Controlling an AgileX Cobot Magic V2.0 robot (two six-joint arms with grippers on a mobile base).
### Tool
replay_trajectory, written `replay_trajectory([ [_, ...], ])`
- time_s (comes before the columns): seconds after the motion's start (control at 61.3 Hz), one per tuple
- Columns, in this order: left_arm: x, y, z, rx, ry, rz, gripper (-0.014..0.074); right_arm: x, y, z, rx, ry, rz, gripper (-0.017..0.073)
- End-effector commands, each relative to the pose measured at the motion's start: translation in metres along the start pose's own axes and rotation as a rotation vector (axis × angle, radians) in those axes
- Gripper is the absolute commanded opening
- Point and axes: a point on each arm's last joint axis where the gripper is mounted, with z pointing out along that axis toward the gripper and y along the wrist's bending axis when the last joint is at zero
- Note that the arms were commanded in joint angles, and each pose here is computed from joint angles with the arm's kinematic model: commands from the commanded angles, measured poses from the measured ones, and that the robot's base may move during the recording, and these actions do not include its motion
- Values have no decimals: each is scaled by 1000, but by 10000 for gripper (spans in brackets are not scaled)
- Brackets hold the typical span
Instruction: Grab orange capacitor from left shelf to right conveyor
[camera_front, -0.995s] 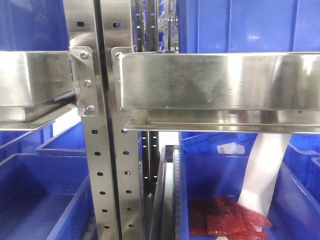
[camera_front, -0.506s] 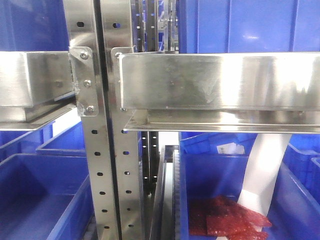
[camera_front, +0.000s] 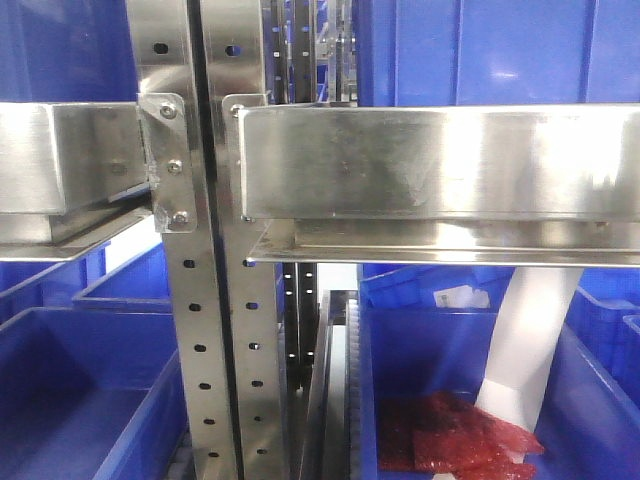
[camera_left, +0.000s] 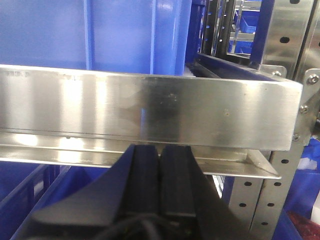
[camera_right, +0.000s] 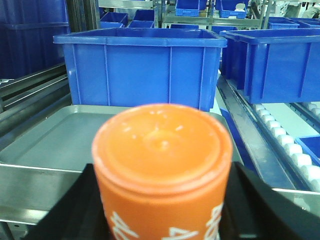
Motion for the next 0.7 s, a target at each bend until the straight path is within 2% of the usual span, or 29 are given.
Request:
replay_trajectory([
  [0.0,-10,0,-2,-3,-102,-2,-127,-16,1,-2,-8,-100,-13,37],
  [0.685,-10,0,-2,-3,-102,-2,-127,-16,1,-2,-8,-100,-13,37],
])
